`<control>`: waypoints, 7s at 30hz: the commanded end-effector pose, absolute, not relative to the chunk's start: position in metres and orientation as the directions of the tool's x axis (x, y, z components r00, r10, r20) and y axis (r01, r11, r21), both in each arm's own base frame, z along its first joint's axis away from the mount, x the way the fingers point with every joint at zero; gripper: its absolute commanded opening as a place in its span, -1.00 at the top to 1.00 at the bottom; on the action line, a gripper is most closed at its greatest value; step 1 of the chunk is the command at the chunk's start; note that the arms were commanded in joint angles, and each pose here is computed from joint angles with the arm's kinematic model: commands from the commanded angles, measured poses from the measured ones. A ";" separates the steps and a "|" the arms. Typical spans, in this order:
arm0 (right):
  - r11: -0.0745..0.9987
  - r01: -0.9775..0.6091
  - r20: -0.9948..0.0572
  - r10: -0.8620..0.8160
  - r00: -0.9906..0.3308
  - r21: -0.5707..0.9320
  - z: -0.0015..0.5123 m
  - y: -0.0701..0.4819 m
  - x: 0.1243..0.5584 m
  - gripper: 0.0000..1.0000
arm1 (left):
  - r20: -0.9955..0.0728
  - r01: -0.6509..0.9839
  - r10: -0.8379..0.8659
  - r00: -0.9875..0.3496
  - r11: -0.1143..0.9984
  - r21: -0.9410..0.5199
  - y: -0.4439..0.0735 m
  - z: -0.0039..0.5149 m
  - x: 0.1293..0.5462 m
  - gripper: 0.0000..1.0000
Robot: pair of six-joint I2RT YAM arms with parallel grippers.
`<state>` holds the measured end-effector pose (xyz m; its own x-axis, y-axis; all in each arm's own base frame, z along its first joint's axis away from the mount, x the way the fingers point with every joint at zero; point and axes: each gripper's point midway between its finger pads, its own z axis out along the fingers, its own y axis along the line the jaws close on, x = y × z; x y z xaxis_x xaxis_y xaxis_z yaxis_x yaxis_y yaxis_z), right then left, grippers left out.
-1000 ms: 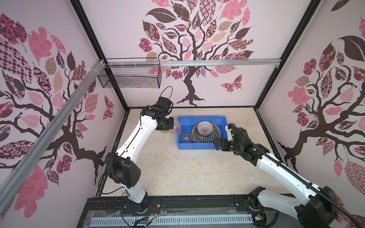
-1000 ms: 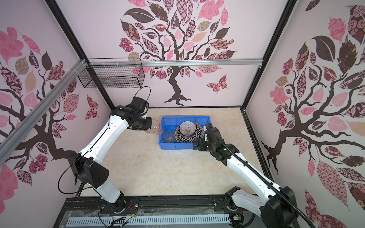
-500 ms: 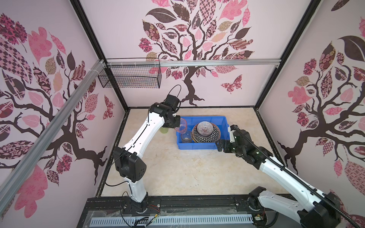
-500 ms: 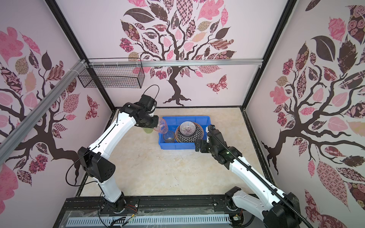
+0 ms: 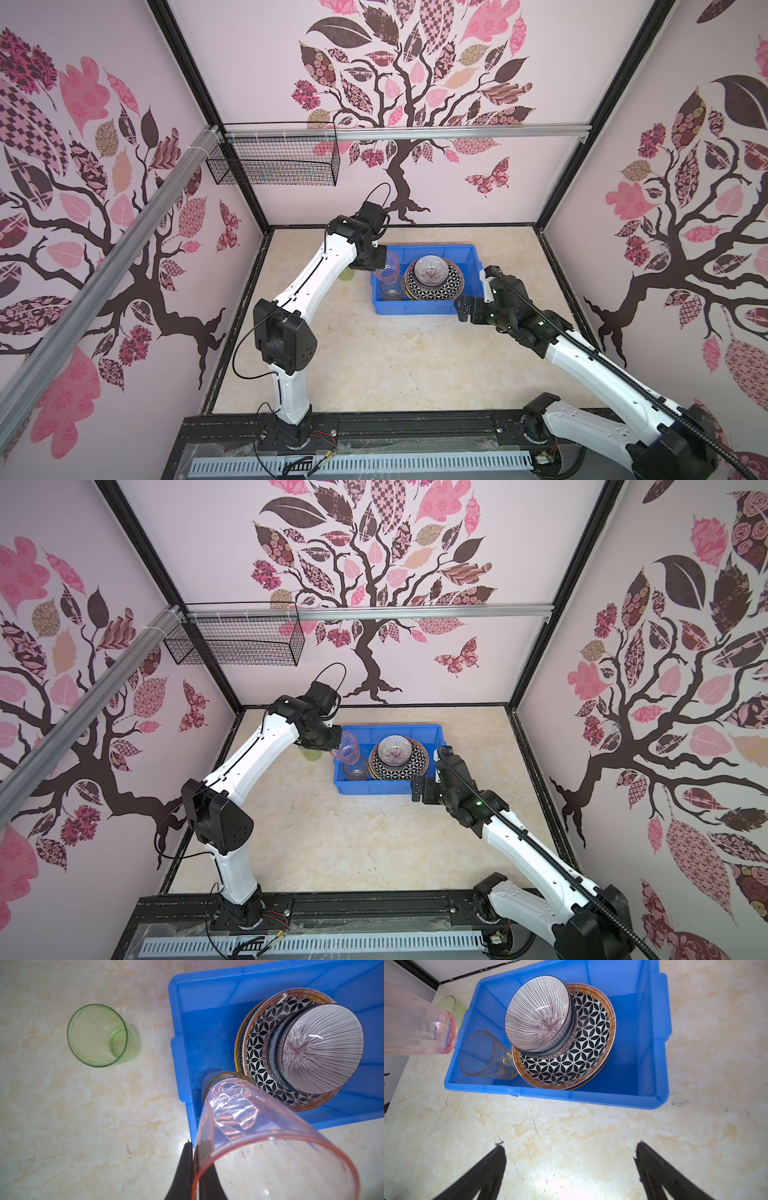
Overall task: Place the mixed dishes into the plastic bin
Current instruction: 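Lift the pink cup and carry it toward the bin with the left gripper, then lower the pink cup into the yellow cup inside the bin with the left gripper, then open the left gripper and move it back toward the green cup, then lower the open left gripper around the green cup's rim, then close the left gripper on the green cup's rim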
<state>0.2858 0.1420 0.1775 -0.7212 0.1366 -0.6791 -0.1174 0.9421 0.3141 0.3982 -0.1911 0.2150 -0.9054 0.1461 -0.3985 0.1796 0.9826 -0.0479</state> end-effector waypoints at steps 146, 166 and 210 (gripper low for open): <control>0.931 -0.168 -0.686 0.108 -0.720 0.323 0.186 0.165 0.314 -0.99 | -0.384 -0.222 -0.235 -0.893 0.972 -0.079 -0.033 0.131 0.493 0.37; 0.929 -0.167 -0.664 0.103 -0.741 0.331 0.177 0.170 0.317 -0.99 | -0.378 -0.238 -0.259 -0.889 0.966 -0.103 -0.032 0.120 0.514 0.38; 0.927 -0.176 -0.678 0.104 -0.728 0.331 0.180 0.170 0.318 -0.99 | -0.310 -0.270 -0.273 -0.911 0.961 -0.054 -0.026 0.093 0.505 0.96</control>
